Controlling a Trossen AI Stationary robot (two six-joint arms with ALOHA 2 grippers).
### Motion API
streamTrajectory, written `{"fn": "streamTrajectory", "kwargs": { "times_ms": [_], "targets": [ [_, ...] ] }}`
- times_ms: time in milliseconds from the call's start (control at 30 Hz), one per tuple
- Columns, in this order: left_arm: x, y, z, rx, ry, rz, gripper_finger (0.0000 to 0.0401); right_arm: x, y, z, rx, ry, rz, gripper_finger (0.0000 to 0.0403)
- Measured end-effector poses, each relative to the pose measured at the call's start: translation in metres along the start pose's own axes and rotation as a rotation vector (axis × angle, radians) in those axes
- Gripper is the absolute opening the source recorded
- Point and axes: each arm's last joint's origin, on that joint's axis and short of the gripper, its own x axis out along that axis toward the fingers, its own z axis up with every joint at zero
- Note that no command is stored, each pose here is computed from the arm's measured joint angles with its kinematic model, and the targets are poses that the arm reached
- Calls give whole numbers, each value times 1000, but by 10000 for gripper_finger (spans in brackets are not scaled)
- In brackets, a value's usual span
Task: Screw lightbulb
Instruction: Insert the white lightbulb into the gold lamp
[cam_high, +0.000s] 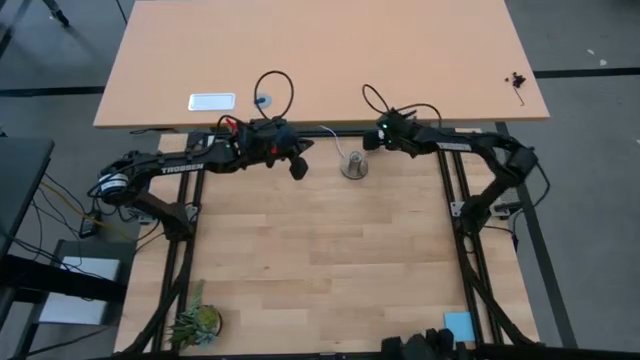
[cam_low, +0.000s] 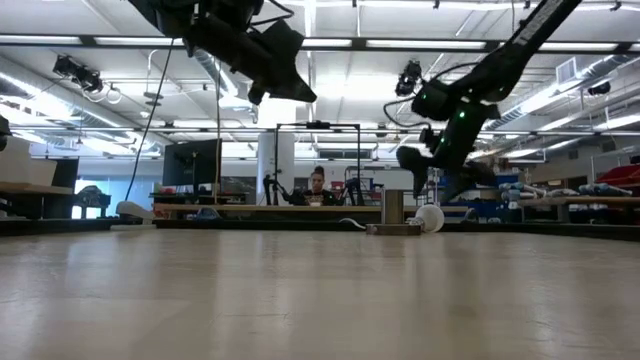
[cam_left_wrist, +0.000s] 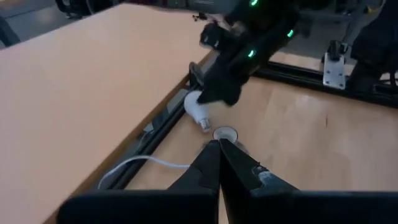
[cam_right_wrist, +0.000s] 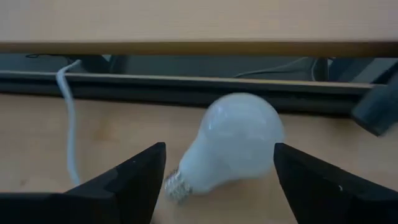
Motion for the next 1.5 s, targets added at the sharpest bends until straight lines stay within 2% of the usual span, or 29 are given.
{"fn": "streamTrajectory", "kwargs": {
  "times_ms": [233, 400, 700, 867, 1000, 1100, 1333, 1500],
  "targets": [
    [0, 0, -2, 0, 9, 0, 9, 31, -5, -2, 7, 52, -70, 322],
    [0, 0, -1, 0, 7, 1, 9, 46, -1, -3, -27, 75, -67, 321],
    [0, 0, -1, -6, 7, 2, 9, 51, 8, -1, -50, 70, -10, 282],
    [0, 0, 2, -4, -23, 1, 9, 41, 16, 3, -71, 36, 30, 268],
    [-1, 0, 7, -21, -78, -13, 9, 19, 24, 12, -81, -14, 101, 275],
    [-1, -2, 12, -29, -127, -54, 9, -9, 33, 22, -97, -80, 192, 276],
    [-4, -7, 23, -58, -239, -268, 9, -105, 52, 45, -168, -348, 477, 273],
    [-8, -10, 32, -84, -316, -381, 9, -170, 58, 46, -233, -528, 681, 275]
  ]
}}
